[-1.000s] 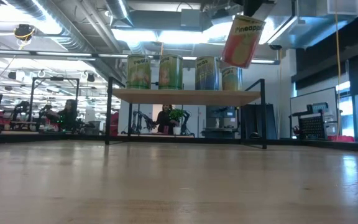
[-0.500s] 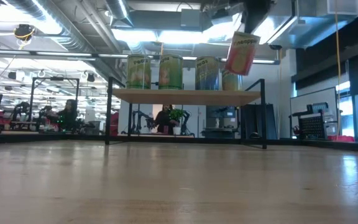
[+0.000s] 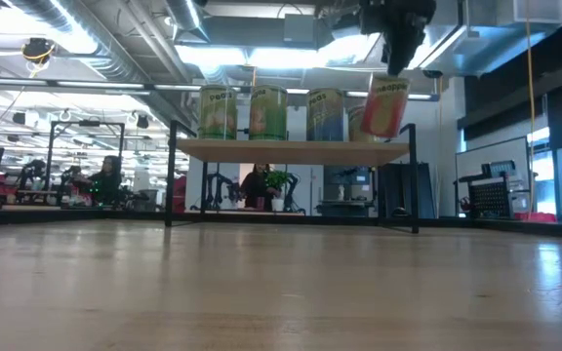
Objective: Pick and place cans onto a shelf
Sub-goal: Put the canned pineapples on the shelf
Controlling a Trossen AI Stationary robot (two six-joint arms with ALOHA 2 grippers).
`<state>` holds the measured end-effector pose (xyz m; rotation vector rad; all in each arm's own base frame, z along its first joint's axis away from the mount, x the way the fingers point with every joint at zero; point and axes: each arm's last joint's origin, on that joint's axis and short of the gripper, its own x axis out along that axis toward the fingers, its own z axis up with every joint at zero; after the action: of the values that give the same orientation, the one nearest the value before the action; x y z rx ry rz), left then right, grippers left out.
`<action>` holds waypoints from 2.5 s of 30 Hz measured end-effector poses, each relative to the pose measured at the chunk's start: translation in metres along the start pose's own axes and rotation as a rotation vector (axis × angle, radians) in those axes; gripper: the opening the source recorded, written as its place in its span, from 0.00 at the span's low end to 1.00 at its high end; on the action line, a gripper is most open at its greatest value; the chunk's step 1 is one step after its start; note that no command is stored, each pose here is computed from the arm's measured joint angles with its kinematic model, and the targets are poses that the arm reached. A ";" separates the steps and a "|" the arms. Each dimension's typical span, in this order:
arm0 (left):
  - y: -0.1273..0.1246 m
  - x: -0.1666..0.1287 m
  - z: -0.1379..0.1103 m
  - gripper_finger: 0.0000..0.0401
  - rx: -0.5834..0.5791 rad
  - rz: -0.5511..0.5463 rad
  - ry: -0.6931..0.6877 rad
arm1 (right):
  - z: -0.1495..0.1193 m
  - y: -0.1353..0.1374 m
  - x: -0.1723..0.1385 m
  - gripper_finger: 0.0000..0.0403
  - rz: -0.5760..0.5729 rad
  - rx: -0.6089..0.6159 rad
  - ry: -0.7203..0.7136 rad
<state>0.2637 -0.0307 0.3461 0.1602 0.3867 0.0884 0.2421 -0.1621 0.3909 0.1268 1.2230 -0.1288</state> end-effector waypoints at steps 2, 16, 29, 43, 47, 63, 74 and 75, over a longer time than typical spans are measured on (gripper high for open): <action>0.002 0.000 0.000 0.11 0.000 -0.002 0.001 | 0.000 -0.002 0.005 0.00 -0.009 -0.014 0.009; 0.008 0.002 -0.001 0.11 -0.008 0.017 0.005 | 0.002 -0.008 0.016 0.00 -0.082 -0.052 0.010; 0.015 0.003 -0.002 0.11 -0.020 0.003 0.006 | 0.006 -0.011 0.016 0.06 -0.133 -0.097 -0.019; 0.014 0.003 -0.002 0.11 -0.019 0.000 0.006 | 0.017 -0.006 -0.004 0.04 -0.234 -0.130 -0.098; 0.014 0.003 -0.002 0.11 -0.020 0.000 0.008 | 0.015 0.012 -0.021 0.01 -0.189 -0.167 -0.080; 0.015 0.003 -0.002 0.07 -0.018 0.034 0.013 | 0.007 0.046 0.020 0.00 0.028 -0.254 0.113; 0.015 0.003 -0.002 0.00 -0.018 0.035 0.013 | 0.004 0.041 0.042 0.00 -0.034 -0.272 0.168; 0.015 0.003 -0.002 0.00 -0.018 0.035 0.013 | 0.004 0.041 0.042 0.00 -0.034 -0.276 0.166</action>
<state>0.2652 -0.0149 0.3454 0.1482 0.3959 0.1272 0.2668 -0.1234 0.3539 -0.1266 1.3969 0.0223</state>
